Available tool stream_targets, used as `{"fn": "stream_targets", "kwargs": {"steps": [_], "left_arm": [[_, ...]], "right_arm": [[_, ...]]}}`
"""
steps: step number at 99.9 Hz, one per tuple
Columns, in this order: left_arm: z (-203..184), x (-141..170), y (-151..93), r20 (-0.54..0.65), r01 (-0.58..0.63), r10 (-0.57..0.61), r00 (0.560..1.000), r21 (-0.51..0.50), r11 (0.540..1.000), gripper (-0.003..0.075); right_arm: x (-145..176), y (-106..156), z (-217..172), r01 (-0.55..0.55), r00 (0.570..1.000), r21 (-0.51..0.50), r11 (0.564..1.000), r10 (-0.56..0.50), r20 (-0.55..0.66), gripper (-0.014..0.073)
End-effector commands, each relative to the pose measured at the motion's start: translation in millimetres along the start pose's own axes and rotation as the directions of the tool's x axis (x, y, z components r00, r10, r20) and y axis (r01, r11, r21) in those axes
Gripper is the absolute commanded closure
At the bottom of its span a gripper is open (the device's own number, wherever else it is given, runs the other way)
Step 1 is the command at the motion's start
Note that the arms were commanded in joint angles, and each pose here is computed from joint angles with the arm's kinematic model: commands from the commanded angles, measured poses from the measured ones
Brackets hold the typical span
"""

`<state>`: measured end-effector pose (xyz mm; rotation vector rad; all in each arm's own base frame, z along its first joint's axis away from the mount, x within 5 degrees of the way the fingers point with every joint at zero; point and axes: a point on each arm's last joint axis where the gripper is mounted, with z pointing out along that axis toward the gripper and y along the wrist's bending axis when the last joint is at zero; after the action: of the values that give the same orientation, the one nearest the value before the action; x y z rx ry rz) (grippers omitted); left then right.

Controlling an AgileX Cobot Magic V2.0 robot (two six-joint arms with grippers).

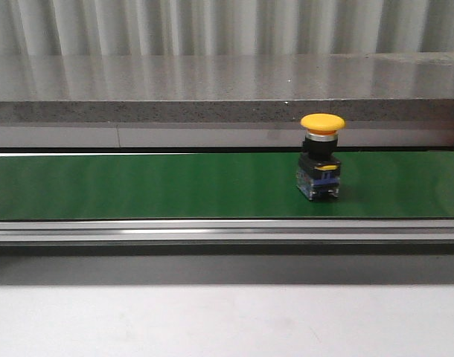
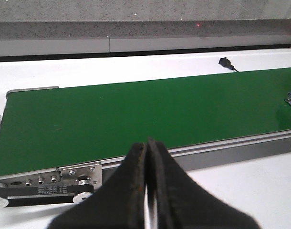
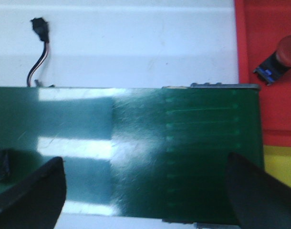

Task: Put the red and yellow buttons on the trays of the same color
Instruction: 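Lower the right gripper onto the yellow button on the belt, grasp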

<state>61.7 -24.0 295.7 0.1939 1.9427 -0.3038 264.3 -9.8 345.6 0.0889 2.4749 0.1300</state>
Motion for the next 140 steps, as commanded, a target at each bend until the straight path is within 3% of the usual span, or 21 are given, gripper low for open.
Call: {"fn": "stream_targets", "kwargs": {"steps": [1,39,90,102,126,140], "left_arm": [[-3,-13,-2,0.081,0.009,-0.010,0.997,0.013,1.000,0.0740],[-3,-13,-2,0.081,0.009,-0.010,0.997,0.013,1.000,0.0740],[-3,-13,-2,0.081,0.009,-0.010,0.997,0.013,1.000,0.0740],[-3,-13,-2,0.081,0.009,-0.010,0.997,0.013,1.000,0.0740],[-3,-13,-2,0.081,0.009,-0.010,0.997,0.013,1.000,0.0740],[-3,-13,-2,0.081,0.009,-0.010,0.997,0.013,1.000,0.0740]], "right_arm": [[-1,15,-18,0.052,0.998,-0.038,0.998,-0.051,0.045,-0.0069],[18,75,11,0.233,0.956,-0.198,0.952,-0.262,-0.134,-0.0069],[16,85,81,0.230,0.942,-0.198,0.953,-0.269,-0.200,-0.0062],[15,85,88,0.236,0.941,-0.196,0.952,-0.274,-0.198,0.0049],[13,85,88,0.237,0.946,-0.194,0.952,-0.271,-0.178,0.0429],[12,85,82,0.239,0.950,-0.193,0.952,-0.270,-0.156,0.0523]]}}
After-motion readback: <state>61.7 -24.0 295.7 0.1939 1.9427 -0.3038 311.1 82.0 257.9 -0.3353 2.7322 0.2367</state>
